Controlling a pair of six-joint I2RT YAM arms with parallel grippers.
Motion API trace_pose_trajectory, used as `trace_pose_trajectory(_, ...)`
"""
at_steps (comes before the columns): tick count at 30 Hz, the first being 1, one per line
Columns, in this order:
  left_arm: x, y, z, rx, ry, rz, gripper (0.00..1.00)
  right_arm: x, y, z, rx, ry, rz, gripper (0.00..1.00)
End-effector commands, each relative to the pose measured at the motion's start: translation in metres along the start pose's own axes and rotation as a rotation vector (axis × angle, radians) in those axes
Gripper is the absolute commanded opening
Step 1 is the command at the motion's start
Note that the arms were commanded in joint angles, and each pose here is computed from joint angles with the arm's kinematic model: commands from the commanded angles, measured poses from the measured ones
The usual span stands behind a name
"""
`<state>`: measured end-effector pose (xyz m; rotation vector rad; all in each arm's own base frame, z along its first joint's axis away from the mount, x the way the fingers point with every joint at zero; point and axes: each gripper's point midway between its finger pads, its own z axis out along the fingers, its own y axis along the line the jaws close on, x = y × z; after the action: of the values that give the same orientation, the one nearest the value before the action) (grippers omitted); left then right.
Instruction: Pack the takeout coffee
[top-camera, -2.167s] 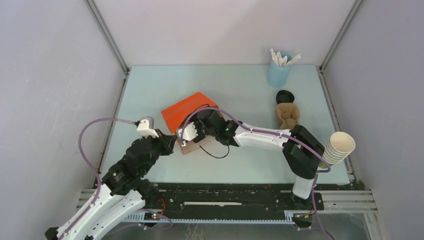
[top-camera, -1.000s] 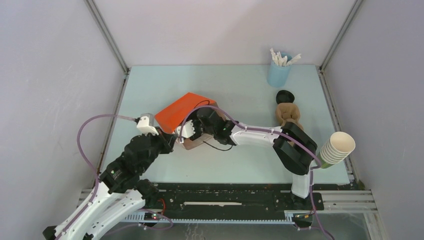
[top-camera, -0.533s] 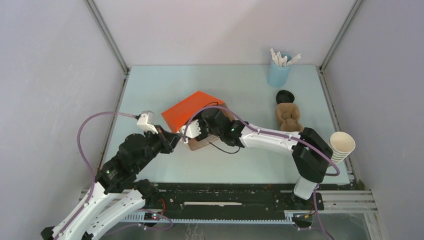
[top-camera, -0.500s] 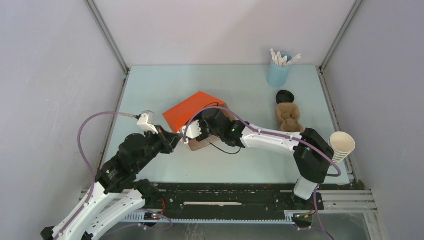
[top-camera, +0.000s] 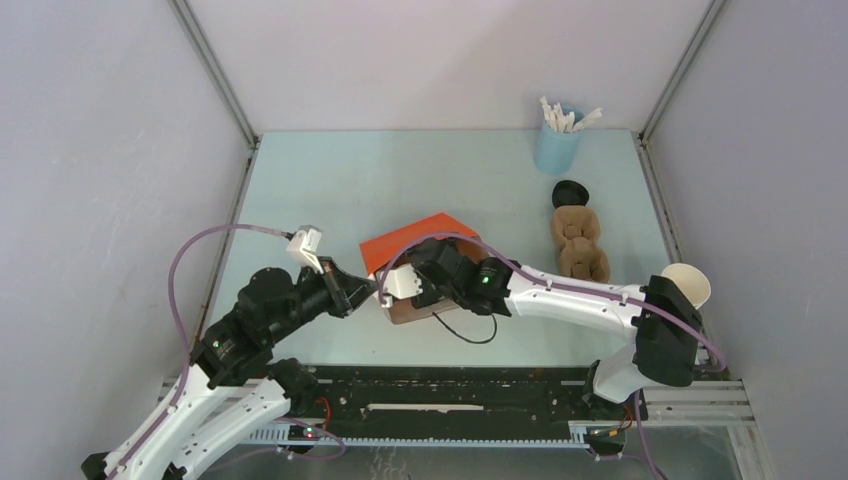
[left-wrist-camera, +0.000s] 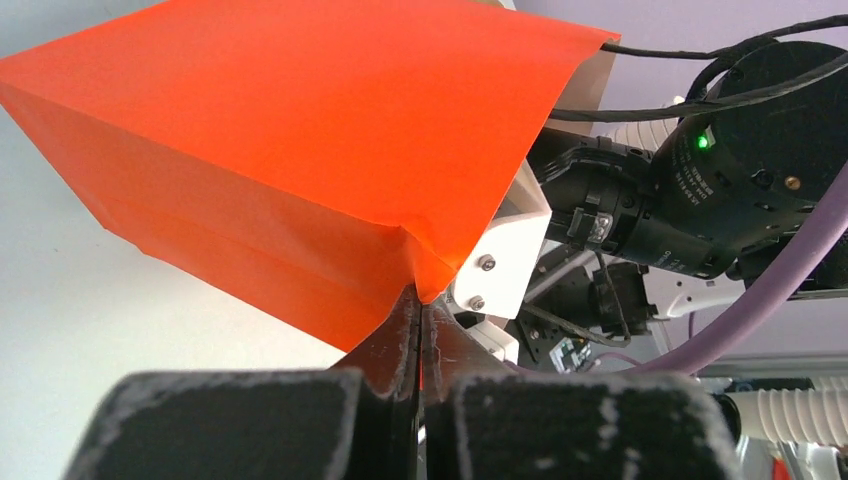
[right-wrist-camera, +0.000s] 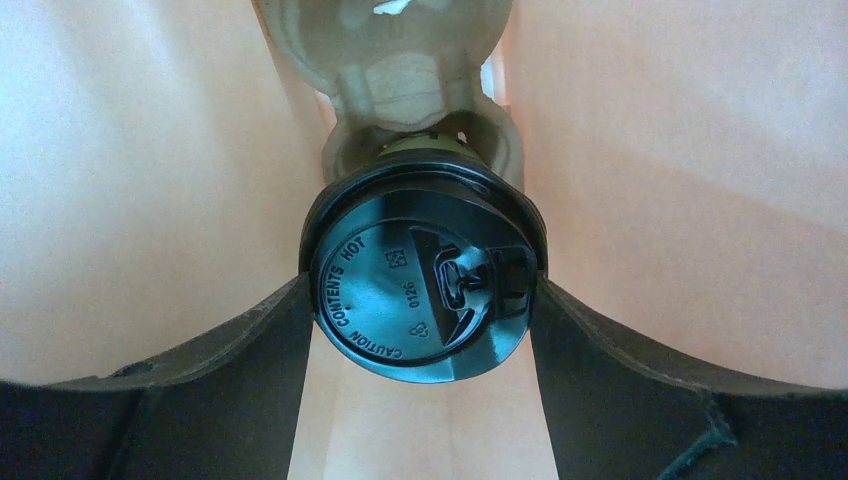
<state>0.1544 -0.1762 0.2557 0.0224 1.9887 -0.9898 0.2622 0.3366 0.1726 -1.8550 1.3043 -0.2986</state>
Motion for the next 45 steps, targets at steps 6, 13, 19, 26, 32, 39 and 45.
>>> trace_pose_trajectory(6,-0.001,-0.019,-0.001,0.090,0.001,-0.038,0.00,-0.009,0.024,-0.026,-0.078,-0.020,0.086,0.56)
trace_pose_trajectory(13,0.003,-0.011,0.002,0.064,0.006,-0.029,0.00,0.001,0.037,-0.011,-0.136,0.011,0.114,0.62)
trace_pose_trajectory(19,0.012,0.000,0.005,0.032,0.023,-0.026,0.00,0.002,0.045,-0.008,-0.178,0.001,0.150,0.72)
trace_pose_trajectory(26,0.018,0.009,0.006,0.004,0.031,-0.022,0.00,0.018,0.045,0.010,-0.183,0.044,0.159,0.70)
trace_pose_trajectory(32,0.018,0.012,0.006,-0.006,0.028,-0.023,0.00,0.017,0.047,0.025,-0.163,0.031,0.131,0.71)
trace_pose_trajectory(39,0.016,0.013,0.003,-0.015,0.015,-0.015,0.00,0.021,0.056,0.028,-0.194,0.054,0.137,0.72)
trace_pose_trajectory(45,0.018,0.014,0.005,-0.018,0.026,-0.014,0.00,0.009,0.039,0.010,-0.119,0.023,0.144,0.89)
